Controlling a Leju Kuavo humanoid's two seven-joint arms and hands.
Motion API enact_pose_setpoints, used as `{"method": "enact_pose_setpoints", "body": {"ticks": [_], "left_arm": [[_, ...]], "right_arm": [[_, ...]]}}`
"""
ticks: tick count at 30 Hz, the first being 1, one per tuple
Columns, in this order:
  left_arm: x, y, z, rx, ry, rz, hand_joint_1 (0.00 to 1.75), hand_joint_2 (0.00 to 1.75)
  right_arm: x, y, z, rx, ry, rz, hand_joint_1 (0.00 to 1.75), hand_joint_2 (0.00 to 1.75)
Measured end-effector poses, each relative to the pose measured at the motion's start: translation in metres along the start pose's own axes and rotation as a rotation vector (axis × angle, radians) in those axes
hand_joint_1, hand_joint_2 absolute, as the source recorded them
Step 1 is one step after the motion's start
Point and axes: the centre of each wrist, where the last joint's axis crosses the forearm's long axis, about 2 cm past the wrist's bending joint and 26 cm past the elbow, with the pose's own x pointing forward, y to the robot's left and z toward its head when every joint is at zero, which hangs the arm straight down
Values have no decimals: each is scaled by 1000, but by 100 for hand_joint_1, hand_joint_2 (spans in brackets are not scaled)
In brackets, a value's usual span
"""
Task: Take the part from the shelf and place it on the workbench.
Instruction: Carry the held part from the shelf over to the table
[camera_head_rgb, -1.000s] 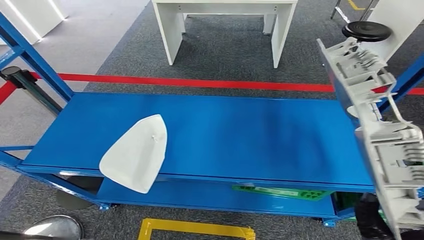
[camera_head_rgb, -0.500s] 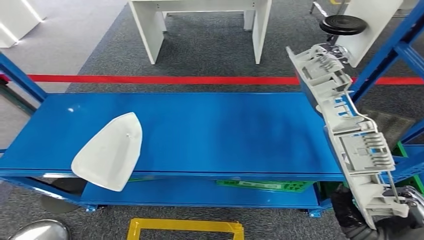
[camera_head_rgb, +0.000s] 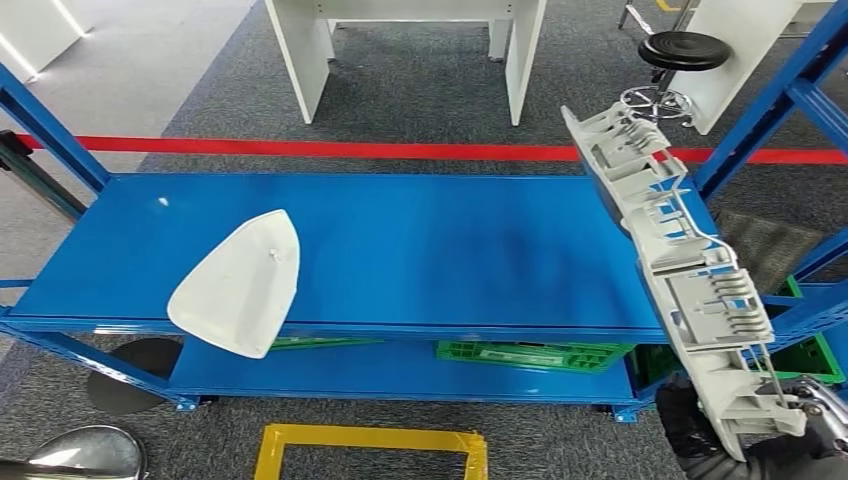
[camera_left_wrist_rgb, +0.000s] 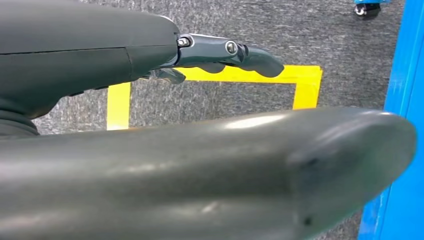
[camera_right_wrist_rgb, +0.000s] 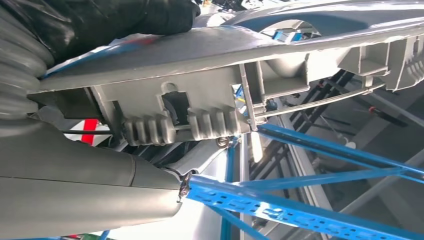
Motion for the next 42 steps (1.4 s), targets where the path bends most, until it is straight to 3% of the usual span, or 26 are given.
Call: {"method": "enact_pose_setpoints", "body": {"ticks": [42], "left_arm": [[1, 2, -1, -20, -5, 16, 0, 0]], "right_arm": [[1, -2, 4, 23, -1, 19, 175, 175]]}}
